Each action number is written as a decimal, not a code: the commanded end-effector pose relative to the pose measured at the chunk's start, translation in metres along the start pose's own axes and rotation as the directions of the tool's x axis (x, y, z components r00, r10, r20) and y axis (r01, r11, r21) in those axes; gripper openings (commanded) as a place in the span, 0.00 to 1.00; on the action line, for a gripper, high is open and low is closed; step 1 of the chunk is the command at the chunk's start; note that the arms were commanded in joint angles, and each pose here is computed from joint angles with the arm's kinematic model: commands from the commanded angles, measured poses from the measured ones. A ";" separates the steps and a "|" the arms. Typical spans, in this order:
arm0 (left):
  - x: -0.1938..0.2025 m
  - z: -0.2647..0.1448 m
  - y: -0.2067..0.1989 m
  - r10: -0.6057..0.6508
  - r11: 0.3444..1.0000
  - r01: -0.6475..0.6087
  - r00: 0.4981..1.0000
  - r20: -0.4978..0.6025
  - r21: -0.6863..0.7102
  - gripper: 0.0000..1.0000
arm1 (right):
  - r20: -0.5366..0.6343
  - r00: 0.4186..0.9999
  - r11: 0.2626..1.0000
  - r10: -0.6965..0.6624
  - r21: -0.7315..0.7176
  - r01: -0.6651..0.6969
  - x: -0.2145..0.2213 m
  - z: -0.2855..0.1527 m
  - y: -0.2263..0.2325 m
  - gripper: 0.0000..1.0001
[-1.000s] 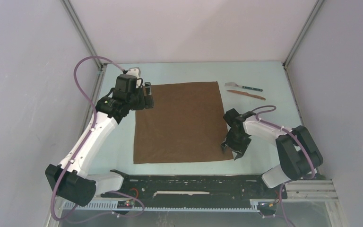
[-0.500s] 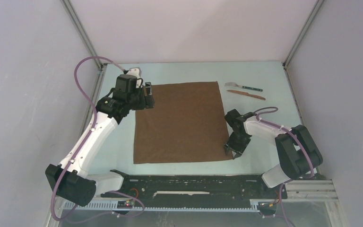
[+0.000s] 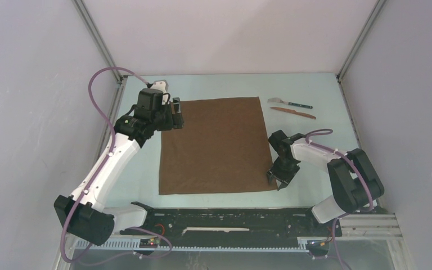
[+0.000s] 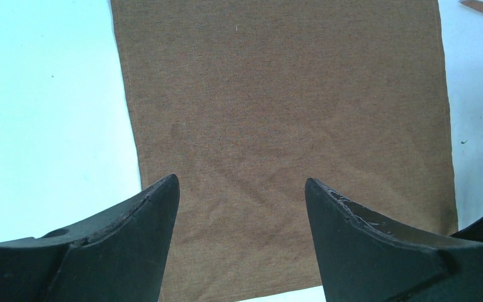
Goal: Fold the napkin into a case and place the utensils inside
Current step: Pick up the flattened napkin from the center of the board.
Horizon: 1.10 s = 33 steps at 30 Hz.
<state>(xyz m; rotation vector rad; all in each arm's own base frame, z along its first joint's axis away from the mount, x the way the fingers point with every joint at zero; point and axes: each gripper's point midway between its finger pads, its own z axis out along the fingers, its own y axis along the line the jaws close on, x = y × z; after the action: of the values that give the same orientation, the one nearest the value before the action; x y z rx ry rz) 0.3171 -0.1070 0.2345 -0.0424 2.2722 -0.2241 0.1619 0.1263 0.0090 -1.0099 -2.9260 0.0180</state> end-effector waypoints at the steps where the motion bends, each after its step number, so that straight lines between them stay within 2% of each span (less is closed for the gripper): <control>1: -0.006 -0.002 -0.003 0.021 1.000 -0.021 0.999 0.026 0.020 0.80 | -0.001 0.997 0.994 0.076 0.073 -0.076 0.003 0.019 -0.011 0.54; 10: -0.006 -0.002 -0.003 0.019 1.000 -0.019 0.999 0.027 0.021 0.80 | 0.064 0.989 0.987 0.130 0.082 -0.135 -0.006 0.025 -0.015 0.37; 13: -0.005 -0.002 -0.002 0.018 1.000 -0.018 0.999 0.027 0.019 0.80 | 0.066 0.989 0.988 0.134 0.074 -0.139 -0.005 0.024 -0.013 0.22; 16: -0.003 0.001 0.001 0.005 1.000 -0.005 1.000 0.023 0.000 0.80 | 0.061 0.988 0.988 0.141 0.047 -0.144 -0.002 0.019 -0.009 0.14; 19: 0.010 0.002 0.016 -0.075 0.992 0.072 0.997 -0.023 -0.099 0.77 | 0.056 0.986 0.987 0.160 0.024 -0.161 -0.001 0.012 -0.005 0.00; 21: 0.034 0.000 0.030 -0.169 0.973 0.153 0.982 -0.084 -0.172 0.74 | 0.068 0.984 0.985 0.165 0.035 -0.168 -0.002 0.007 -0.007 0.00; 24: 0.096 -0.005 0.056 -0.378 0.905 0.323 0.910 -0.172 -0.279 0.72 | 0.091 0.982 0.985 0.164 0.032 -0.168 -0.005 0.005 -0.007 0.00; 27: 0.150 -0.020 0.086 -0.560 0.768 0.444 0.815 -0.149 -0.463 0.75 | 0.097 0.982 0.986 0.161 0.027 -0.164 -0.007 0.005 -0.006 0.00; 29: 0.189 -0.030 0.099 -0.632 0.682 0.466 0.763 -0.135 -0.565 0.75 | 0.087 0.986 0.989 0.143 0.013 -0.145 -0.006 0.007 -0.002 0.00; 33: 0.227 -0.036 0.109 -0.705 0.582 0.501 0.703 -0.090 -0.641 0.76 | 0.089 0.989 0.993 0.114 -0.008 -0.114 -0.007 0.009 0.005 0.00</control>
<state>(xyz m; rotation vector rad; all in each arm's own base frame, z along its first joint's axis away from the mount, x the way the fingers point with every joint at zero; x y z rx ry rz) 0.1689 -0.0290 0.0792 -0.9433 2.6052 0.0516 0.1700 0.1381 0.0091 -1.2235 -2.8929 -0.0300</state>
